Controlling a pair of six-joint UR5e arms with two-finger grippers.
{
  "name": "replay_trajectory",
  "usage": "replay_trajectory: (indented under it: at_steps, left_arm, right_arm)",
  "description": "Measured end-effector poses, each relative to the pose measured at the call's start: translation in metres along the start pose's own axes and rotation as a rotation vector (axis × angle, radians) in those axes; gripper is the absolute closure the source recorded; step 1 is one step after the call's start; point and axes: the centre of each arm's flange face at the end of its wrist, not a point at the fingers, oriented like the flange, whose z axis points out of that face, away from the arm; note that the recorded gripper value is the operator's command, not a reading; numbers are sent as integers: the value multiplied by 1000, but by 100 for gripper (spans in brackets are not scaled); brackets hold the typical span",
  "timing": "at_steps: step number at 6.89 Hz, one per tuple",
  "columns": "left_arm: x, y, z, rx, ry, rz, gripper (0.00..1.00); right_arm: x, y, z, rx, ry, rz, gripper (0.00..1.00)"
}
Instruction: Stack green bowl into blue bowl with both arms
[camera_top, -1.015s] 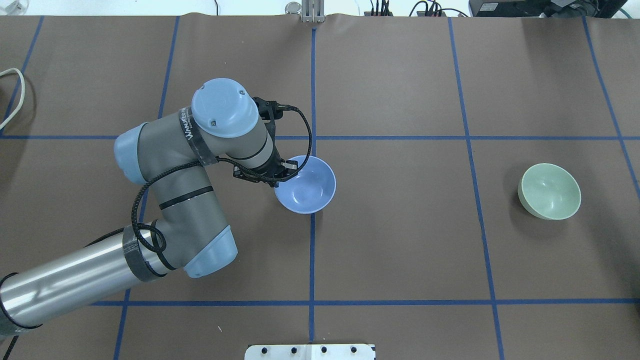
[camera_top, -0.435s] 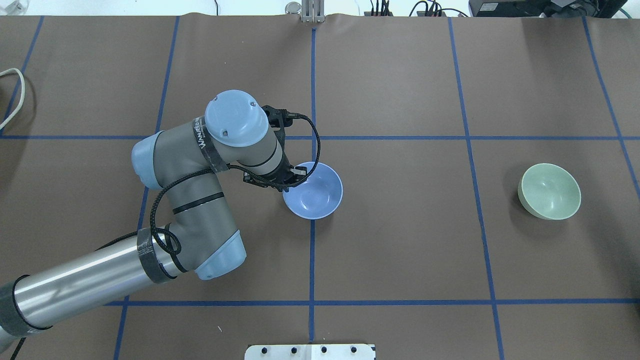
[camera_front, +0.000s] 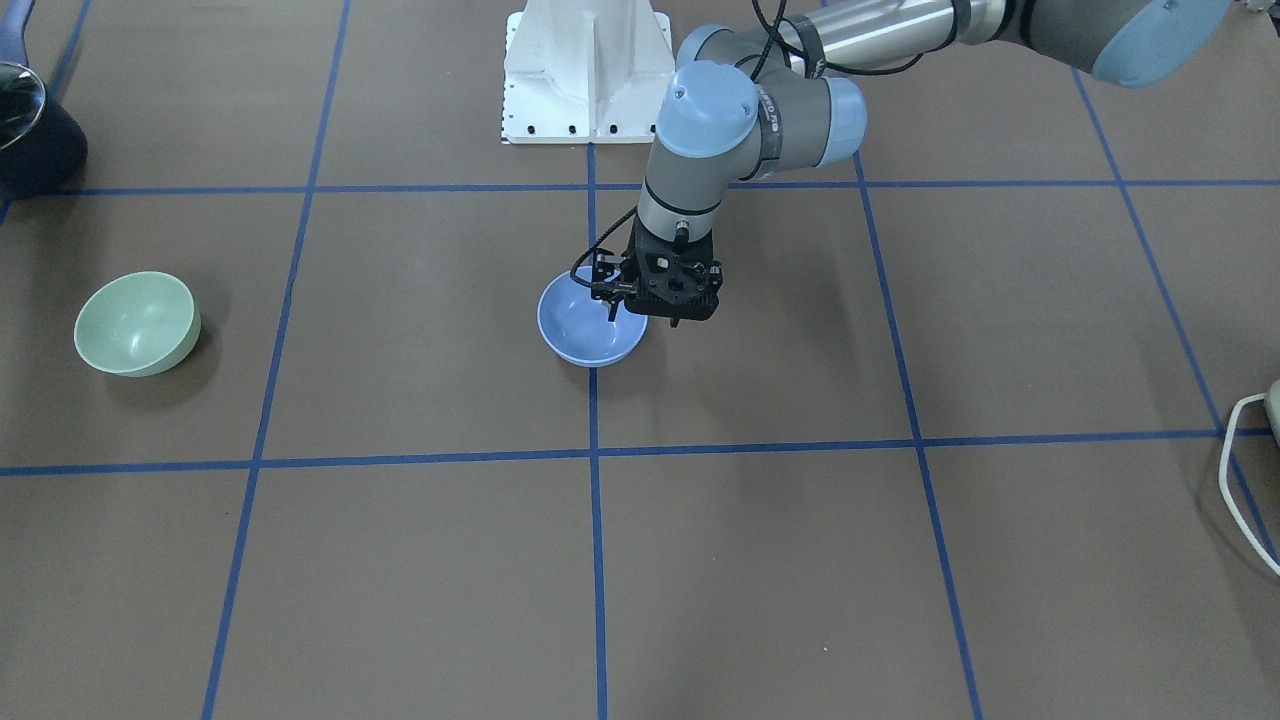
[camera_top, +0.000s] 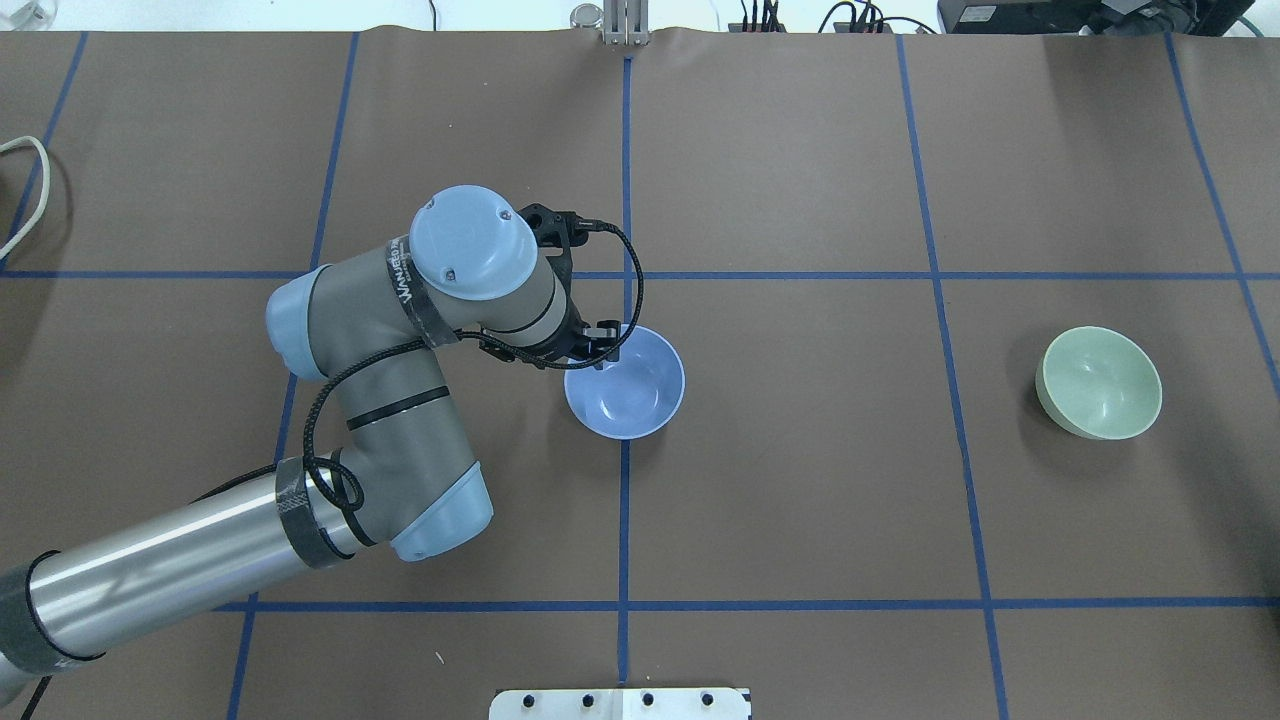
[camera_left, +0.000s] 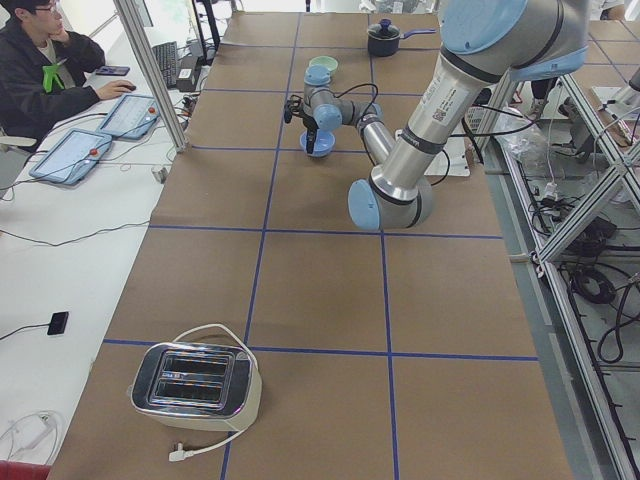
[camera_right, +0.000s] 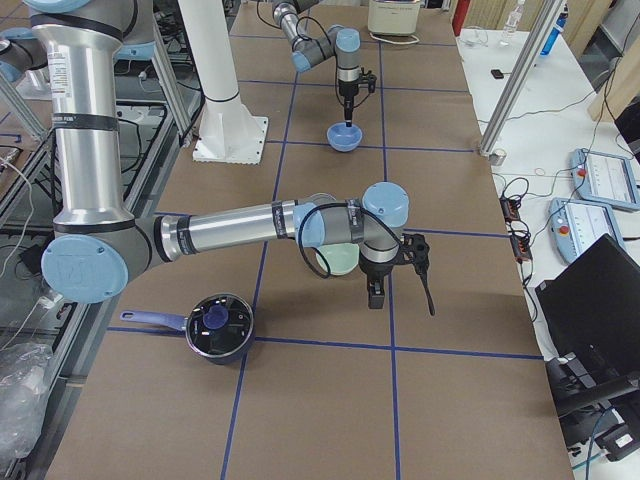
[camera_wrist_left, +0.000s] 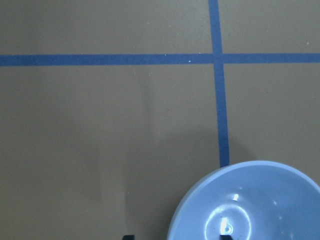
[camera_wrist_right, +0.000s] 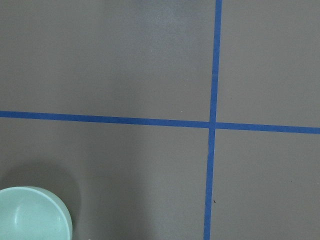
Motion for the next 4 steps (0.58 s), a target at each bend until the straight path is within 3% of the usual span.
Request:
replay_trajectory:
  at_steps: [2, 4]
  left_arm:
    - [-76, -39, -74, -25, 19, 93, 2]
    - [-253, -92, -165, -51, -18, 235, 2]
  right_arm:
    - [-1, 1, 2, -4, 0, -1, 0]
    - [-13, 0, 5, -13, -24, -4, 0]
